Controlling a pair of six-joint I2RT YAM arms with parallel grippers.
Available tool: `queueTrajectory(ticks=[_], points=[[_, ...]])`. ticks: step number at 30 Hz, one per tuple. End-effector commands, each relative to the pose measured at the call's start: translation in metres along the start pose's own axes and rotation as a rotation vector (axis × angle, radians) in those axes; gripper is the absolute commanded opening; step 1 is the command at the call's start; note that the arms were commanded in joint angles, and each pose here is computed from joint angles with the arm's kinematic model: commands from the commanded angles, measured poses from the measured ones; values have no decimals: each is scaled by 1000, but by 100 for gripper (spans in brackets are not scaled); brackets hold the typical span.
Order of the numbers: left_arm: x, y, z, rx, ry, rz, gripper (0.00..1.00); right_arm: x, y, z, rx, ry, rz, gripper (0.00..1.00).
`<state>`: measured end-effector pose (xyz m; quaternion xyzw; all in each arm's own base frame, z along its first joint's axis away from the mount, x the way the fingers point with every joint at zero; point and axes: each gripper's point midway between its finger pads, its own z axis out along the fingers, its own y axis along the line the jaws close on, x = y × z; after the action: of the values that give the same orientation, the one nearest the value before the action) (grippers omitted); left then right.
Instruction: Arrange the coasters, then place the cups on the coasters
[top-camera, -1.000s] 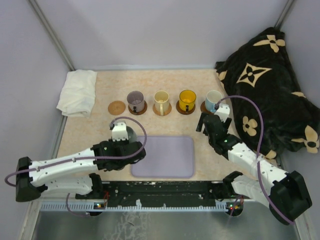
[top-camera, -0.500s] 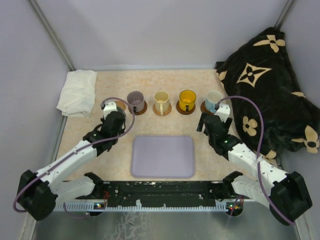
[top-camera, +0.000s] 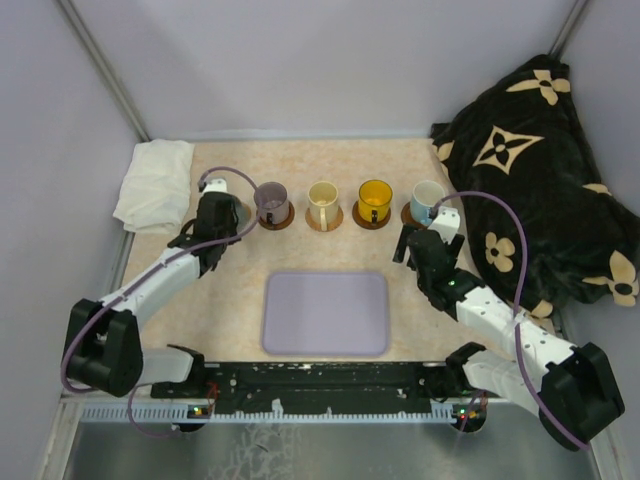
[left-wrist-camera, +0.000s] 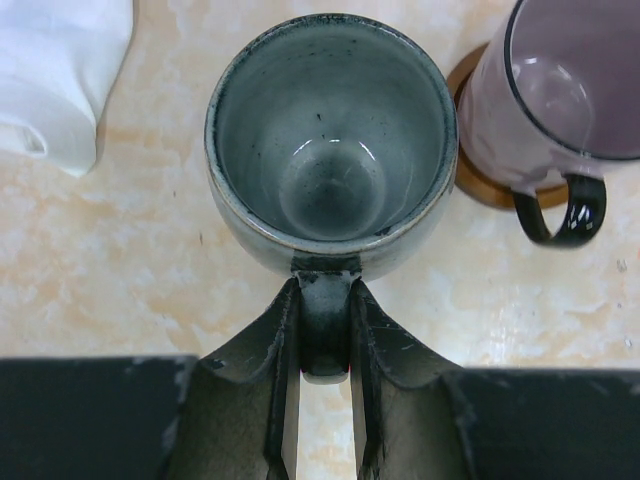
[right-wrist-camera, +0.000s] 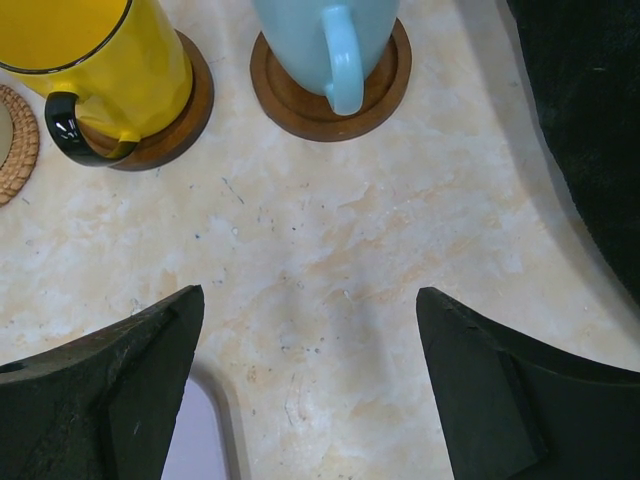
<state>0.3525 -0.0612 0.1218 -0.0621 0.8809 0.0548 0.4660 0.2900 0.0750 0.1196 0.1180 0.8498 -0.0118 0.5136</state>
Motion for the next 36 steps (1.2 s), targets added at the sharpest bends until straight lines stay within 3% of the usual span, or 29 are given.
queueTrajectory(ticks=[1, 7, 16, 36], points=[[-74, -5, 9, 70, -197, -57, 0, -15, 5, 0, -18, -48, 31, 88], [-82, 9, 30, 97, -171, -72, 0, -15, 5, 0, -19, -48, 29, 88], [-88, -8, 46, 167, -141, -48, 0, -17, 6, 2, -13, -50, 29, 88], [-76, -1, 59, 117, -141, -60, 0, -19, 8, 2, -12, -47, 30, 88]])
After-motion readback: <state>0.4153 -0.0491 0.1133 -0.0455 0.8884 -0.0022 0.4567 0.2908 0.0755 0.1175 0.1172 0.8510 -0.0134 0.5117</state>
